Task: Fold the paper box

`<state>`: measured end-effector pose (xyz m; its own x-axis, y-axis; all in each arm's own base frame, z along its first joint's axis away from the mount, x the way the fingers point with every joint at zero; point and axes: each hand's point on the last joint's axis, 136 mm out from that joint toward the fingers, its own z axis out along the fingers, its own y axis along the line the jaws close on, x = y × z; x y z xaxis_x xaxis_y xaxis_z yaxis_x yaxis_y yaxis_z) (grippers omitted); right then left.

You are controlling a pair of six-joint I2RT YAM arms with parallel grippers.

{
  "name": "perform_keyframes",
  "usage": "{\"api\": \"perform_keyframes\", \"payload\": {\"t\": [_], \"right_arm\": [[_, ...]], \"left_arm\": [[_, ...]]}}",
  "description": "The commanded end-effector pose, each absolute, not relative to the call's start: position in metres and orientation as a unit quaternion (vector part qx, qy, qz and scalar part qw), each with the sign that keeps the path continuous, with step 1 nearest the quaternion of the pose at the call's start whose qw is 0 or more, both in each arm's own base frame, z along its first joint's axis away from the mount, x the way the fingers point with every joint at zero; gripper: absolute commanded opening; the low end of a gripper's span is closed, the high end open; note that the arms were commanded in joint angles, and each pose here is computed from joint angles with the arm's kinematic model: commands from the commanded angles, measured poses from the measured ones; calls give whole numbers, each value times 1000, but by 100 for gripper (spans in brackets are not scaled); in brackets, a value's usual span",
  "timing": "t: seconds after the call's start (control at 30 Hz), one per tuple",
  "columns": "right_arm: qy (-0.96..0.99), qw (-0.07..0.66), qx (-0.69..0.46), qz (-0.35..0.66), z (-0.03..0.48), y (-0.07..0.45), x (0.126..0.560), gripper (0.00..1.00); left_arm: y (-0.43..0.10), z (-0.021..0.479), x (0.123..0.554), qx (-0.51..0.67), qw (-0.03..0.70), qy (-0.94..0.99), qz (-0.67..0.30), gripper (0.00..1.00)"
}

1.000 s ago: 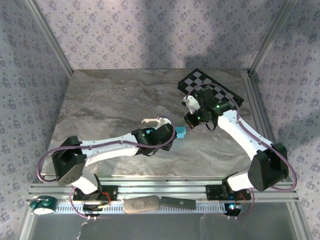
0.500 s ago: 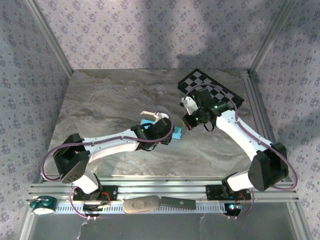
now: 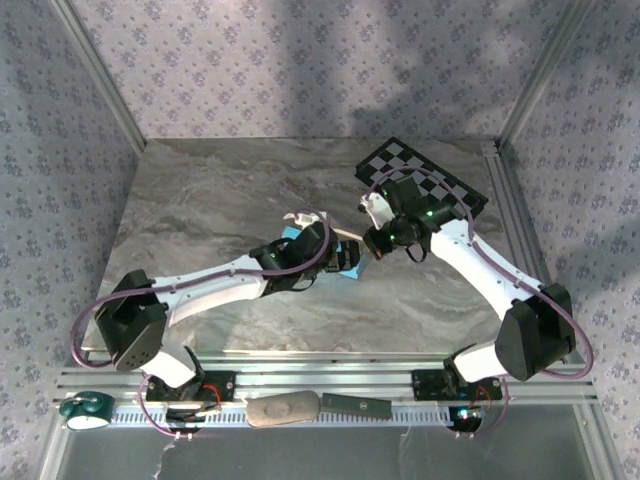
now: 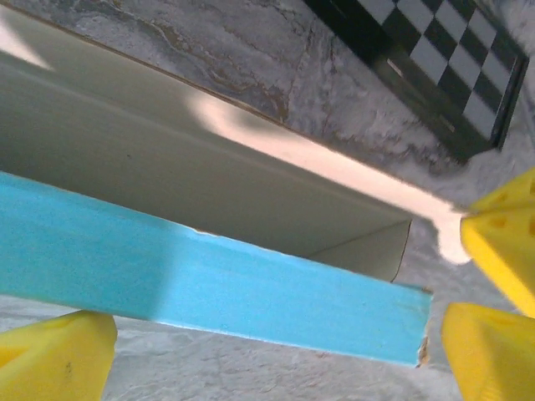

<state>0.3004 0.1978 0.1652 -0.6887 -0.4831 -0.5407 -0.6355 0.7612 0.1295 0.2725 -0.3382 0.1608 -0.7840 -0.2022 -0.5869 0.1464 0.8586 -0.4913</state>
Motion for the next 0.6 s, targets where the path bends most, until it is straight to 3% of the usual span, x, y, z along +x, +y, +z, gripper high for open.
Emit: {"api": "perform_keyframes", "payload": {"t": [0.0,0.2,0.33,0.57], "right_arm": [[912,230,-302,152,162,198,298,0],[911,230,-307,154,160,200,296,0],[908,234,-311,155,160,203,294,0],[903,239,-323,153,162,209,292,0]], "left_arm": [[-333,177,276,-117,305,889,-319,100],[-323,180,286,-224,266,865,-360,100],[-305,179,291,-298,238,865,-328,100],[-300,178,306,-334,201,861,-326,100]]}}
